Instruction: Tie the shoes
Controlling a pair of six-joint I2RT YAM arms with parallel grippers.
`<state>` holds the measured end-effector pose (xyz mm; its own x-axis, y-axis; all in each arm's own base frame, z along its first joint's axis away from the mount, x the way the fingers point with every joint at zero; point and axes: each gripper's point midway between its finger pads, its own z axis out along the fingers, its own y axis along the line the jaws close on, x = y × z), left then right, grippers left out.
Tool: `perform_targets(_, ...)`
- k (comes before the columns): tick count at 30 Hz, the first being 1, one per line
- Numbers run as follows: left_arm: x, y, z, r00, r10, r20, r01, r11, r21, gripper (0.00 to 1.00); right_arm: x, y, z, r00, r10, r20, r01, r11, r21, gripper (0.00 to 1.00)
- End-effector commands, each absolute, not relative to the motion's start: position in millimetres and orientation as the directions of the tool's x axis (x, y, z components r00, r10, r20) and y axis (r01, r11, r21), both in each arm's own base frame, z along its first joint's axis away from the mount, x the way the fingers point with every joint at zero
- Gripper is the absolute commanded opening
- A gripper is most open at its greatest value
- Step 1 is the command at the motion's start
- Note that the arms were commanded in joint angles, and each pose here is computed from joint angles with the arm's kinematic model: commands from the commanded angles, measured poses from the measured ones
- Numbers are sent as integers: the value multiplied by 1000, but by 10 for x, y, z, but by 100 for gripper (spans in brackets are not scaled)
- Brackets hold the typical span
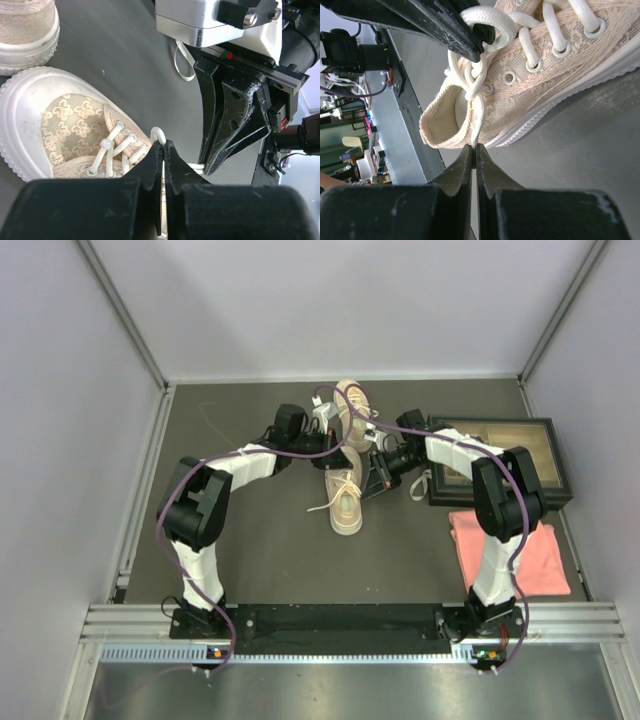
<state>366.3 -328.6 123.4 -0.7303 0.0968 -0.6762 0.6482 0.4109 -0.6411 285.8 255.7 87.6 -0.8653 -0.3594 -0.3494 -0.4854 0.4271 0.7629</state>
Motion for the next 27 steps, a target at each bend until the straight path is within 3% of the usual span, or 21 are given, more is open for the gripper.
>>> perform_targets(1,3791,-3303,1435,-670,77,-738,702,390,-597,0,2951,2588,962,-851,-354,-389,-514,401,758,0)
perform_targets(27,4263,-3210,1480,-605,97,-790,740,434,-513,0,2862,2550,901,-854,-359,-377,-506,408,760,0)
